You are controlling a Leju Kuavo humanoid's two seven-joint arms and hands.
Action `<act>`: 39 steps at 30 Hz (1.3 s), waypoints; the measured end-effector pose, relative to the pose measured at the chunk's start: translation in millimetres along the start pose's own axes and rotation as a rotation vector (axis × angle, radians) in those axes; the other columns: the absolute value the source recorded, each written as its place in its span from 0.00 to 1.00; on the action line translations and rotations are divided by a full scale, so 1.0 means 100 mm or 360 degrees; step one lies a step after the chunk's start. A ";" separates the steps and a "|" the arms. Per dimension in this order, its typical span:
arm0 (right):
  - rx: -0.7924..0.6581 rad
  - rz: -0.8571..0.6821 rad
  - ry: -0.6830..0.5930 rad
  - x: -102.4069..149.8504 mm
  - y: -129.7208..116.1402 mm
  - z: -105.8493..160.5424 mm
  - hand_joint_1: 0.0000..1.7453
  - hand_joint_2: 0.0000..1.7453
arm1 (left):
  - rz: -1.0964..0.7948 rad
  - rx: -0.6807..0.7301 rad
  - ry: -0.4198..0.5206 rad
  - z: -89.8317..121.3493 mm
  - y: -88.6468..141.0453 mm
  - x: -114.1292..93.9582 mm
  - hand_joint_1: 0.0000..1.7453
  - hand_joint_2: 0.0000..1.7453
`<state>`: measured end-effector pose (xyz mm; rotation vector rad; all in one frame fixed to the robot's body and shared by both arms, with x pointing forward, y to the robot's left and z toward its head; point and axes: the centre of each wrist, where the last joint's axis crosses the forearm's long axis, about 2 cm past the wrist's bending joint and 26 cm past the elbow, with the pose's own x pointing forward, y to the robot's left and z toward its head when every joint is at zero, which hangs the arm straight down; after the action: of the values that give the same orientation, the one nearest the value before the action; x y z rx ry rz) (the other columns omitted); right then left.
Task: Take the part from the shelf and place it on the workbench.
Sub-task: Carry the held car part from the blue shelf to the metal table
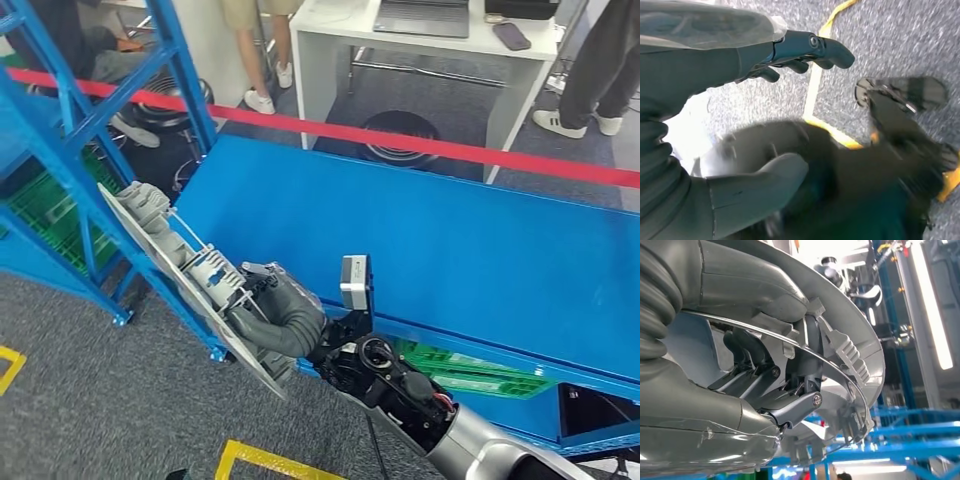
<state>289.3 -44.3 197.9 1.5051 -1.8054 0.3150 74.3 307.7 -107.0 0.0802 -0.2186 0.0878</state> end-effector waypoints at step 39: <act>-0.0037 -0.0015 0.0062 -0.12 -0.07 0.16 1.00 1.00 | 0.0049 0.0066 0.0150 0.00 0.09 -0.08 0.00 1.00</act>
<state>290.0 -47.2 176.8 1.4812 -1.7650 0.3155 66.1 316.3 -108.0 0.1138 -0.1241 0.1263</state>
